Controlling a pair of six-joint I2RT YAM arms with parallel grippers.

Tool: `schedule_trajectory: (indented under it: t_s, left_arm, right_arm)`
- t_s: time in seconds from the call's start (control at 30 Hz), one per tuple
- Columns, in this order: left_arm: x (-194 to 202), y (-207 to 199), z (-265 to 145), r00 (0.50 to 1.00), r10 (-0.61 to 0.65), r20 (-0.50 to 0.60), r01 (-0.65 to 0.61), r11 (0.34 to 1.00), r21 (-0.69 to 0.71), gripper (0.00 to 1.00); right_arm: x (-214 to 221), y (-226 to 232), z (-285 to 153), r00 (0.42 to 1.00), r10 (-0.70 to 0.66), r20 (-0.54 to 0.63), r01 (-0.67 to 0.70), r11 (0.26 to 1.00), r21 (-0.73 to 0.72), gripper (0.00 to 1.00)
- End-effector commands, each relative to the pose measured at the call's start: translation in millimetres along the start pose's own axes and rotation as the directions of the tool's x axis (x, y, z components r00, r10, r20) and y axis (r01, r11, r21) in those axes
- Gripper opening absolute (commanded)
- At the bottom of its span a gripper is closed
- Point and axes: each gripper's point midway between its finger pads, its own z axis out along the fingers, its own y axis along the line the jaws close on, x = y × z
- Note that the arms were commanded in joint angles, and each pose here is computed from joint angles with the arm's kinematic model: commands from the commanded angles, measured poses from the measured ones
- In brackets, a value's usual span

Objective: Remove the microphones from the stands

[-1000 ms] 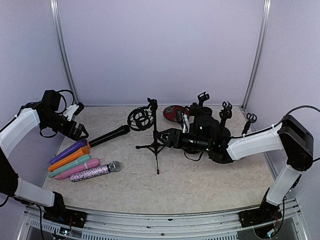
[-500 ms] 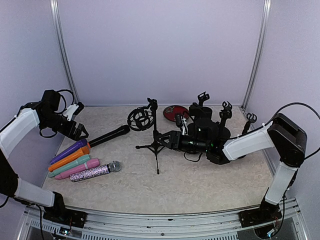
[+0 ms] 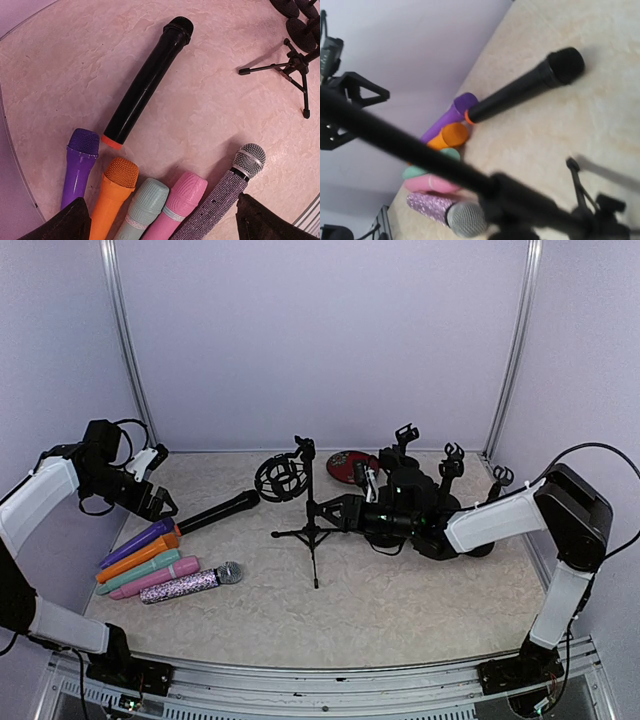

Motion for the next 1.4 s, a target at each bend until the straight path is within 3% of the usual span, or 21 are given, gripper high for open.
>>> schedule_trajectory:
  t_s: [0.0, 0.13, 0.4, 0.7, 1.03, 1.2, 1.37]
  left_arm:
    - [2, -3, -6, 1.000, 0.005, 0.009, -0.005, 1.000, 0.004, 0.99]
    - [3, -2, -6, 1.000, 0.011, 0.006, -0.011, 1.000, -0.003, 0.99]
    - [3, -3, -6, 1.000, 0.011, 0.006, -0.011, 1.000, 0.005, 0.99]
    - [5, -4, -5, 1.000, 0.012, 0.001, -0.012, 1.000, 0.009, 0.99]
    - [4, -4, -9, 1.000, 0.028, 0.007, -0.028, 1.000, -0.002, 0.99]
    - [6, -5, -7, 1.000, 0.025, 0.000, -0.025, 1.000, 0.003, 0.99]
    - [6, -6, -6, 1.000, 0.023, -0.001, -0.023, 1.000, 0.014, 0.99]
  right_arm:
    - [-4, -1, 10, 0.999, -0.029, -0.016, 0.029, 0.999, -0.041, 0.42]
    - [2, -6, 15, 0.999, -0.020, -0.030, 0.019, 0.999, -0.047, 0.35]
    - [3, -12, 18, 1.000, -0.021, -0.022, 0.020, 0.999, -0.038, 0.31]
    - [-4, -10, 22, 0.999, -0.045, -0.006, 0.045, 0.998, -0.035, 0.32]
    - [3, -14, 20, 0.999, -0.042, 0.002, 0.042, 0.999, -0.023, 0.04]
    - [6, -9, 17, 0.995, -0.104, 0.011, 0.104, 0.995, 0.015, 0.00]
    - [15, -10, 20, 0.963, -0.268, -0.024, 0.269, 0.954, 0.134, 0.00]
